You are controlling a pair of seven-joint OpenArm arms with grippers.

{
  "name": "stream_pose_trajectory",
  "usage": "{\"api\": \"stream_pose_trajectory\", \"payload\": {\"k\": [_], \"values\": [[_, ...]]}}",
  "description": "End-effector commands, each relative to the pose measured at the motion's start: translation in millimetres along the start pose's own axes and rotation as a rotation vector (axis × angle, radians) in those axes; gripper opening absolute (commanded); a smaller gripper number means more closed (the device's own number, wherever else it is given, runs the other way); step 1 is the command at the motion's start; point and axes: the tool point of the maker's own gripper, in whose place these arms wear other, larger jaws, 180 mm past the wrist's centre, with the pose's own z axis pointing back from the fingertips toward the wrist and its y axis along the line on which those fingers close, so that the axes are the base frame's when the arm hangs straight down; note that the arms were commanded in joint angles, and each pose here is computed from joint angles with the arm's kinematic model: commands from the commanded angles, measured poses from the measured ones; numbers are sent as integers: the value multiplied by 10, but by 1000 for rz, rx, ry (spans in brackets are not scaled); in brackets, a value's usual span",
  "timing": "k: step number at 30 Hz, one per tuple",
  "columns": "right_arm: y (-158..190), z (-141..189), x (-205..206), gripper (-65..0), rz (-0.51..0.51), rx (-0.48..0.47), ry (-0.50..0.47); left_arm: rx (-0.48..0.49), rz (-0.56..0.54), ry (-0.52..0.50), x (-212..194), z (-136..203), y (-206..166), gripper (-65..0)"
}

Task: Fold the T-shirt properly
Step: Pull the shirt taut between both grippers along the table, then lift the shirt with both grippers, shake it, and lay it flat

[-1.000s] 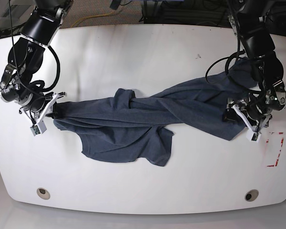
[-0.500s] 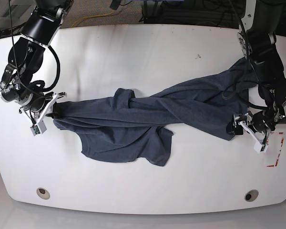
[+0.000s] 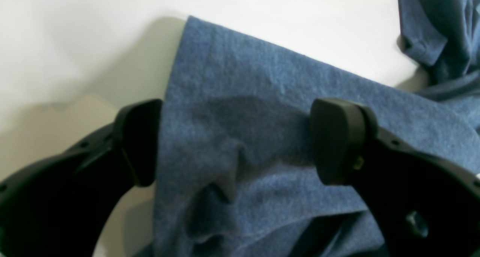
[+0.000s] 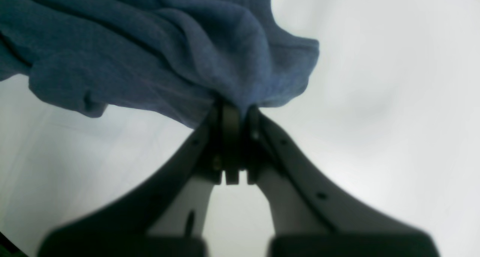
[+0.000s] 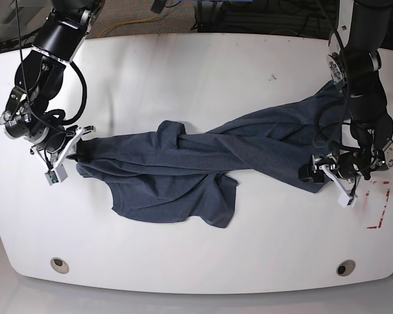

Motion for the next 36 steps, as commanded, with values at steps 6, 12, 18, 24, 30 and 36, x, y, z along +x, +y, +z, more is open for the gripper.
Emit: {"api": "stream_pose_trajectory", "payload": {"k": [6, 12, 18, 24, 30, 36], "values": [[-55, 79, 201, -650, 25, -17, -60, -20, -37, 45, -85, -85, -128, -119], [-55, 79, 201, -650, 25, -17, -60, -28, -62, 93, -152, -125, -194, -250], [-59, 81, 201, -650, 24, -17, -60, -26, -63, 44, -60, -129, -193, -507], [-67, 86, 225, -650, 24, -20, -67, -10, -96, -6, 104, -56, -191, -636], [-103, 119, 399, -650, 34, -31, -105, 57, -257, -102, 372, 233, -290, -639], [-162, 212, 792, -650, 61, -48, -187, 121, -499, -205, 740, 581, -672, -639]]}}
